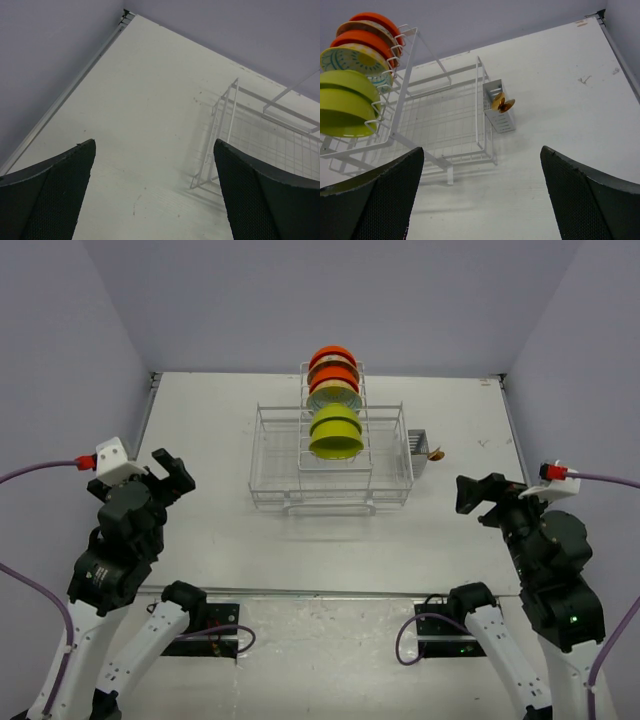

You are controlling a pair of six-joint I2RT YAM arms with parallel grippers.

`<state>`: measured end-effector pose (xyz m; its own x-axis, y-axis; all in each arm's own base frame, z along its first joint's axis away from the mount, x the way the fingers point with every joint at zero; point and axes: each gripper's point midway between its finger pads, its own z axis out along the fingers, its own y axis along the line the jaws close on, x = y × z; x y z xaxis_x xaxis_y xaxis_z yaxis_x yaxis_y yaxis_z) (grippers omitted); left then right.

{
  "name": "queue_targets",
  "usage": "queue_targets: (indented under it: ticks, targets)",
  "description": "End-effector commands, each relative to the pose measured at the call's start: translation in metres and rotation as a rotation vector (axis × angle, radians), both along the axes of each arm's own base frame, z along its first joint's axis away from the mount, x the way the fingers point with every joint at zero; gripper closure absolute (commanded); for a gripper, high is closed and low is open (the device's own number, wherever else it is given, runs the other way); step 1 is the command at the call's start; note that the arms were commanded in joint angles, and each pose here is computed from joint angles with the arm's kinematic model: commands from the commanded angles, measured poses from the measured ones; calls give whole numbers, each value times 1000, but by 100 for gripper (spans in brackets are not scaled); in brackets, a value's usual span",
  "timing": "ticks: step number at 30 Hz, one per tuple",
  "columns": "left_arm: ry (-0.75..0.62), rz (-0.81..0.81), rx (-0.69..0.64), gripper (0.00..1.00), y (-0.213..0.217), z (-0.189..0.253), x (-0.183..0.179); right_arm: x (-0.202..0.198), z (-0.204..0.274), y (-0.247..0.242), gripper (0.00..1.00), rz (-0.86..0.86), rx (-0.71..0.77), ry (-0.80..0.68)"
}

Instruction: Unload the bowls from the dish rack

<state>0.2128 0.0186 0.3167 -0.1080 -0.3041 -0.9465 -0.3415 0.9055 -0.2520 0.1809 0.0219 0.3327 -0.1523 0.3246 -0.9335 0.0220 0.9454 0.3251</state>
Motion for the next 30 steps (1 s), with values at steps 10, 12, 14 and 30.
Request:
queue_targets:
  ticks: [10, 12, 14, 30]
  targets:
    - [-48, -23, -37, 0, -9, -8, 11, -19, 58, 71, 1, 426, 74, -366]
    - [-36, -37, -35, 0, -13, -15, 14, -15, 62, 81, 1, 487, 32, -316]
    - [-8, -58, -24, 0, -17, -25, 18, -4, 72, 82, 1, 488, -3, -276]
    - [81, -118, 14, 0, -24, -46, 39, 79, 78, 150, 13, 214, -765, -219]
